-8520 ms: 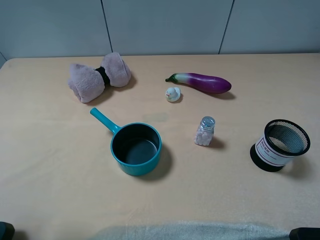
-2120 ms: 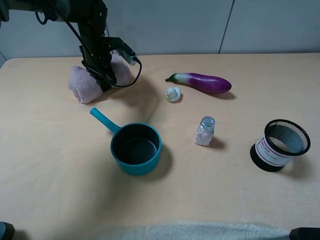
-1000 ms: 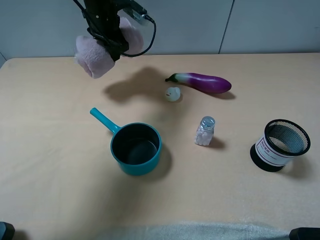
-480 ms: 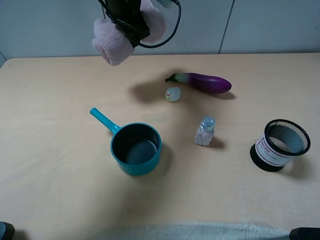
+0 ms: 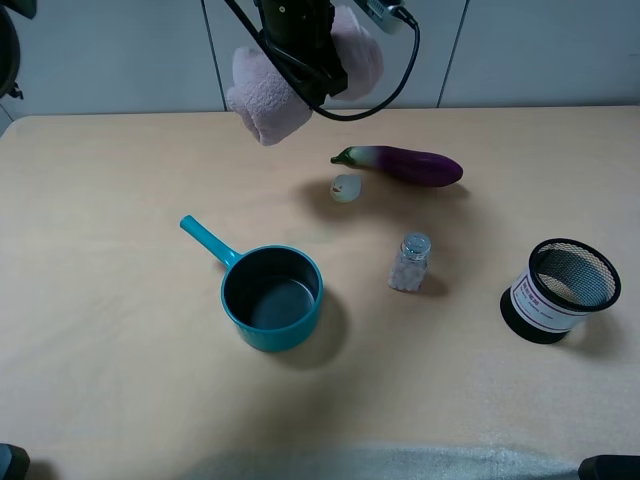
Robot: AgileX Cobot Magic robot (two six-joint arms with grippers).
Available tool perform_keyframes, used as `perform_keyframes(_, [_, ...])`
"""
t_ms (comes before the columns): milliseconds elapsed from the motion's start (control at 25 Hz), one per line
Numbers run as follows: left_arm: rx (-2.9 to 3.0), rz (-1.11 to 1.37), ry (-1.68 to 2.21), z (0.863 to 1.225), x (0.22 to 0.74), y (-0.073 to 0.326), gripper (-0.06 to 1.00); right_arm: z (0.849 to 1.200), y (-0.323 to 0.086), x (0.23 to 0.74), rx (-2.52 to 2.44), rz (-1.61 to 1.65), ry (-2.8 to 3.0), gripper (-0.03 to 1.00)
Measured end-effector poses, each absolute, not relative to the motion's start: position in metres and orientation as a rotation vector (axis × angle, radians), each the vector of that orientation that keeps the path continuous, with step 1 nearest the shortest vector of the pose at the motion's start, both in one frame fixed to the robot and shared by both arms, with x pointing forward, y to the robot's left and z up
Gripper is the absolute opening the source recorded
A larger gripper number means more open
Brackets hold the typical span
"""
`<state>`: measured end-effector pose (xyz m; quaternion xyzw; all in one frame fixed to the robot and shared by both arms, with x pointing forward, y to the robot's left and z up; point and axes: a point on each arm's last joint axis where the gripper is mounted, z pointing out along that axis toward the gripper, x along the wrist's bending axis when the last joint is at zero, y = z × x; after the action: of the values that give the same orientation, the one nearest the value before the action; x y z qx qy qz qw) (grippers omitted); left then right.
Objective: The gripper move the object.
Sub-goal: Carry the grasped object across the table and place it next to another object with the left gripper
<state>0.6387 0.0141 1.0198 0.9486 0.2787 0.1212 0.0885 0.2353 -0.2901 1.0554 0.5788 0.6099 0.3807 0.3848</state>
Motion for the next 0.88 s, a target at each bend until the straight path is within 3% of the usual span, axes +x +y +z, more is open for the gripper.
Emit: perform_keyframes(880, [2.873,0.255,0.455,1.026,0.541,-0.083,0.50,1.055,-0.290,0.235,1.475,0.969,1.555,0.67])
